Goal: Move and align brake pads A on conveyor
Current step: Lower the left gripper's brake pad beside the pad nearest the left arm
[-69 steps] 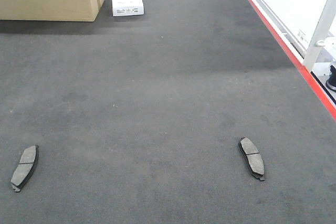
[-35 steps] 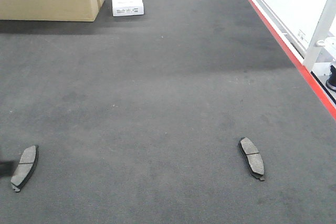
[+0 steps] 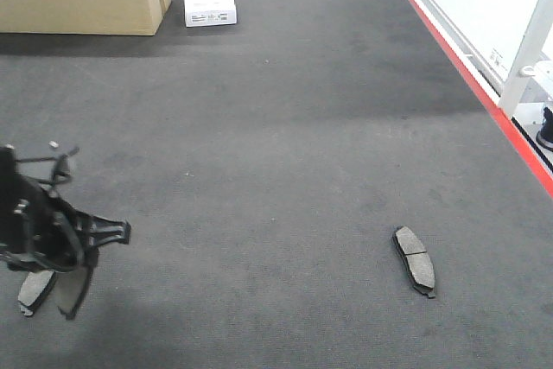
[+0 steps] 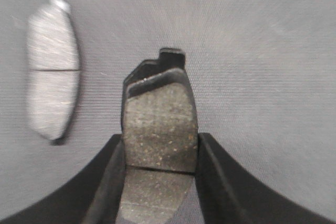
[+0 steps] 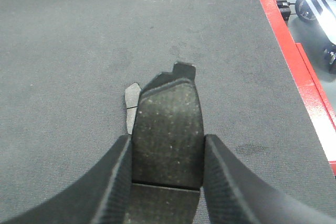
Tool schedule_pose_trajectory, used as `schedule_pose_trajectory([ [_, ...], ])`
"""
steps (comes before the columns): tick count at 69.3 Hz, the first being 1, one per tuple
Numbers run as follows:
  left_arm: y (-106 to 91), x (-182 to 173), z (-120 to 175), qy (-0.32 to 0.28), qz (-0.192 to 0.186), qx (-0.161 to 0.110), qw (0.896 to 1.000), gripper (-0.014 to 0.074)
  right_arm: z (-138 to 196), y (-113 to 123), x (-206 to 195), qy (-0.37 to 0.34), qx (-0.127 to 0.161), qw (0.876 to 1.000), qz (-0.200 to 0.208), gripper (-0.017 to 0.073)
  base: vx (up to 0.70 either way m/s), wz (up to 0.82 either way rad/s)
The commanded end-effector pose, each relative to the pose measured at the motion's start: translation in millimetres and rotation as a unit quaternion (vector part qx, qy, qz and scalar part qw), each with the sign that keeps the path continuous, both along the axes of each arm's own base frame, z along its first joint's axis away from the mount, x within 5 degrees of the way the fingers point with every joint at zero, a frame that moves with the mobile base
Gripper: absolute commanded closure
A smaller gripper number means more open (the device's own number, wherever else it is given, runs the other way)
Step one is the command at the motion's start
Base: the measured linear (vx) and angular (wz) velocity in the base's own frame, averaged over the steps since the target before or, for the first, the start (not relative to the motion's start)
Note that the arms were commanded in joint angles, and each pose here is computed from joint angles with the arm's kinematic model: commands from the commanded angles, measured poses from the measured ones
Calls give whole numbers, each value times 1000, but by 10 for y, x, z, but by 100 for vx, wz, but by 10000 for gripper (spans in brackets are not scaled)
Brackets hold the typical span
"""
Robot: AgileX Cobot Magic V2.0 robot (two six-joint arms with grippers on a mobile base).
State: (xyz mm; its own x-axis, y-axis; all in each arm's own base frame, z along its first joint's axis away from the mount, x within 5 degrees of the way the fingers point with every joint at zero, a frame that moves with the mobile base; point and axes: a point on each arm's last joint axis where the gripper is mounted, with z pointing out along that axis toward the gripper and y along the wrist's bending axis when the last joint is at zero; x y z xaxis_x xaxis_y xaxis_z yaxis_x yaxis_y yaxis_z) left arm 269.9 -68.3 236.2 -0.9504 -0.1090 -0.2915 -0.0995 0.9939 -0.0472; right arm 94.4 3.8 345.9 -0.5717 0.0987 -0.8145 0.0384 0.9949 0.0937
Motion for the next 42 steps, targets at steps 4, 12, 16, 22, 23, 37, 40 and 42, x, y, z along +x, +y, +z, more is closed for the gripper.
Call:
schedule_pose_trajectory([
  [4, -15, 117, -4, -9, 14, -13, 1000, 600, 150, -5, 27, -55, -3, 999, 1, 563, 0, 0],
  [12, 36, 226, -110, -10, 41, -35, 999, 600, 150, -5, 27, -55, -3, 999, 1, 563, 0, 0],
  [16, 51, 278, -132, -13, 46, -38, 998, 600, 150, -5, 27, -55, -3, 999, 1, 563, 0, 0],
  [22, 72, 329, -160, -10, 51, -37, 998, 600, 150, -5, 27, -55, -3, 999, 1, 563, 0, 0],
  [23, 75, 338, -174, -7, 51, -36, 998, 600, 150, -5, 27, -55, -3, 999, 1, 563, 0, 0],
  [37, 71, 466, -318, 24, 36, -22, 999, 600, 150, -5, 27, -55, -3, 999, 1, 563, 0, 0],
  [40, 66, 493, -341, 33, 28, -18, 999, 600, 150, -5, 27, -55, -3, 999, 1, 563, 0, 0],
  [42, 64, 511, -353, 39, 26, -15, 999, 600, 150, -5, 27, -55, -3, 999, 1, 563, 0, 0],
])
